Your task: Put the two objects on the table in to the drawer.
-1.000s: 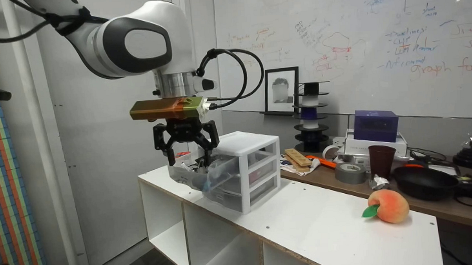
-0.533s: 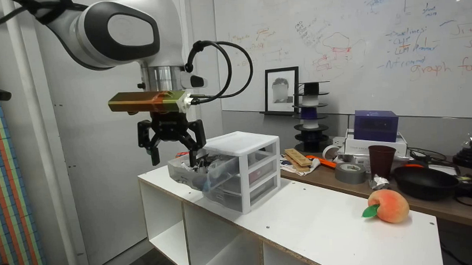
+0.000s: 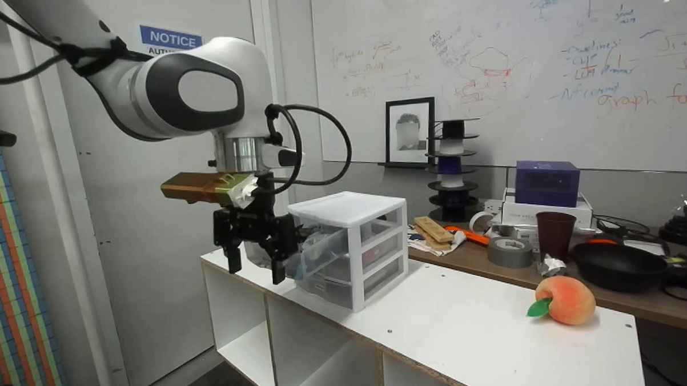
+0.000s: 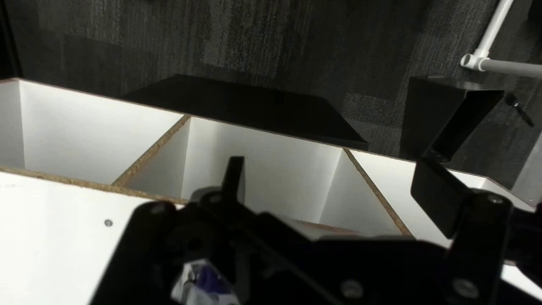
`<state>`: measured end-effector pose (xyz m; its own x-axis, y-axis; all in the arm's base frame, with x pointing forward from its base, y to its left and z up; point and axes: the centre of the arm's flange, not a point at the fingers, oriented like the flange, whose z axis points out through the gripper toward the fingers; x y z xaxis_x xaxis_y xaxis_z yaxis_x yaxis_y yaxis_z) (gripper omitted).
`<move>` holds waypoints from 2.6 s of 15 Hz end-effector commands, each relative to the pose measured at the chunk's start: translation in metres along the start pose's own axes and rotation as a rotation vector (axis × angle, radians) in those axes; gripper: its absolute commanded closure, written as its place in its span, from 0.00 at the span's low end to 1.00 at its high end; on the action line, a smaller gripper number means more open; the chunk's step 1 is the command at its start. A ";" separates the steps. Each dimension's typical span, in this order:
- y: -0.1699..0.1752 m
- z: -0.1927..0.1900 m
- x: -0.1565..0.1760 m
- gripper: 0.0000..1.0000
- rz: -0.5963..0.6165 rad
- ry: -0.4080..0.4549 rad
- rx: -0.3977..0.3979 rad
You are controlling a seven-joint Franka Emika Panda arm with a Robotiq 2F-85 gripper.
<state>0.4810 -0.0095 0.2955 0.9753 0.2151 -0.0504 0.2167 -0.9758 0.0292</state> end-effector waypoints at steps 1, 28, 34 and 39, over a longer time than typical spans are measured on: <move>-0.013 0.026 0.008 0.00 0.061 -0.022 -0.026; 0.039 -0.046 0.117 0.94 0.257 0.176 0.051; 0.026 -0.042 0.094 0.94 0.199 0.101 0.043; 0.019 -0.042 0.034 0.92 0.112 0.045 -0.039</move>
<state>0.5632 -0.0162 0.3199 0.9987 0.0489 0.0111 0.0485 -0.9984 0.0291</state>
